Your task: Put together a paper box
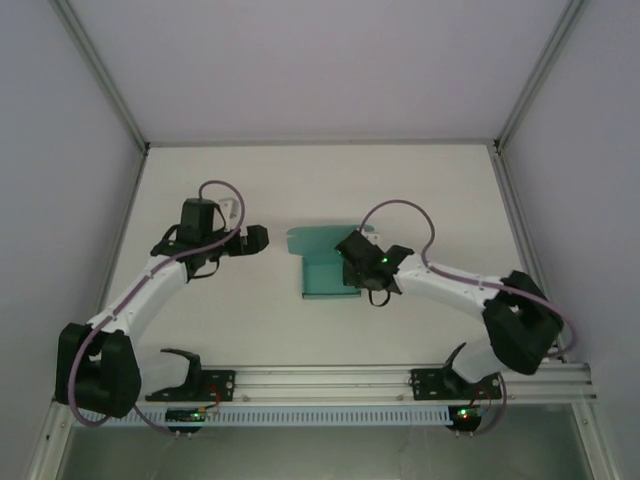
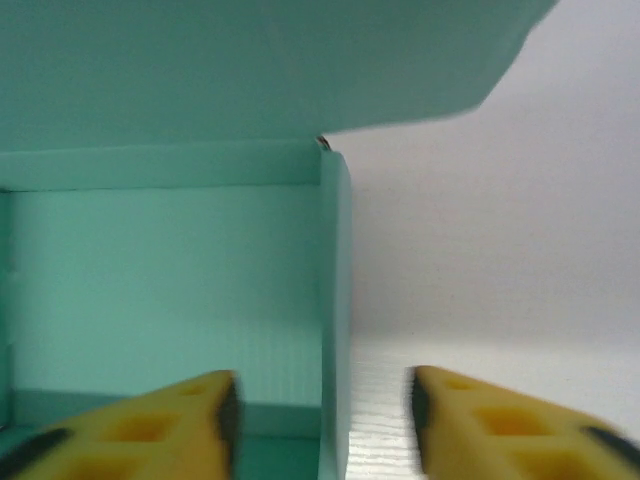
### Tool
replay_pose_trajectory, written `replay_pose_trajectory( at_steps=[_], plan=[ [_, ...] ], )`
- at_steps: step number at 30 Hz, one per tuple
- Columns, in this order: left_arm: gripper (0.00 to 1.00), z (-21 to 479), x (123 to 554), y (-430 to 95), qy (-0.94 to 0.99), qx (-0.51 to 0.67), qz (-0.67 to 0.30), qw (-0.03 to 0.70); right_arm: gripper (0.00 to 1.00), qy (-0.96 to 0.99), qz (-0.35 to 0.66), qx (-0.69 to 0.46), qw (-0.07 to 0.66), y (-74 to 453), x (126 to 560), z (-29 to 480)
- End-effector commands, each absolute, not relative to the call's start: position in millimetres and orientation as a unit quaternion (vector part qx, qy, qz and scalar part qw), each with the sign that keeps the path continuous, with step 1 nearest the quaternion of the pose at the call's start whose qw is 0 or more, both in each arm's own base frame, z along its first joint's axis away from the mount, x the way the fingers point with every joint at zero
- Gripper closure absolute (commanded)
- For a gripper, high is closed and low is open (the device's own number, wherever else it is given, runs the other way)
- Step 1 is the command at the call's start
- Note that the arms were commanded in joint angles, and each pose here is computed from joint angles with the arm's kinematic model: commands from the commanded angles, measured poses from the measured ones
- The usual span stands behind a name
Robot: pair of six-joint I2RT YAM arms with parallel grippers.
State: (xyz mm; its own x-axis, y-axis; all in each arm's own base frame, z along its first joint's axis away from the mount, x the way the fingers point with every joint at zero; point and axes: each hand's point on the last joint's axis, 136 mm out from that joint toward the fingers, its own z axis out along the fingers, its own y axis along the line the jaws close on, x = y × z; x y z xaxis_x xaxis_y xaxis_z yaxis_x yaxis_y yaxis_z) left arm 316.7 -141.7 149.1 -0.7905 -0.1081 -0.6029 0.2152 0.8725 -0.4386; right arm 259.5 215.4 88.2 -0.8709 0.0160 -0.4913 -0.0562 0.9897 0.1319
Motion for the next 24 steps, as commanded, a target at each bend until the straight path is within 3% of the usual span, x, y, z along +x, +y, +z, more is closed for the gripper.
replay_pose_trajectory(
  at_steps=[1,2,10,13,19,24],
  plan=[
    [0.0,183,310,-175,0.879,0.127,-0.287,0.36,0.05,0.952,0.061,-0.074,0.29,202,260,115],
    [0.0,189,307,-184,0.874,0.154,-0.282,0.364,0.01,0.946,0.065,-0.099,0.303,199,262,125],
    [0.01,205,303,-221,0.842,0.286,-0.268,0.369,0.01,0.848,0.135,-0.332,0.391,208,277,197],
    [0.0,197,297,-238,0.827,0.352,-0.277,0.34,0.01,0.822,0.143,-0.414,0.365,214,277,202],
    [0.02,179,310,-250,0.835,0.389,-0.255,0.294,0.05,0.822,0.139,-0.465,0.297,209,307,178],
    [0.17,169,313,-257,0.83,0.415,-0.254,0.273,0.14,0.803,0.162,-0.516,0.249,207,304,160]
  ],
)
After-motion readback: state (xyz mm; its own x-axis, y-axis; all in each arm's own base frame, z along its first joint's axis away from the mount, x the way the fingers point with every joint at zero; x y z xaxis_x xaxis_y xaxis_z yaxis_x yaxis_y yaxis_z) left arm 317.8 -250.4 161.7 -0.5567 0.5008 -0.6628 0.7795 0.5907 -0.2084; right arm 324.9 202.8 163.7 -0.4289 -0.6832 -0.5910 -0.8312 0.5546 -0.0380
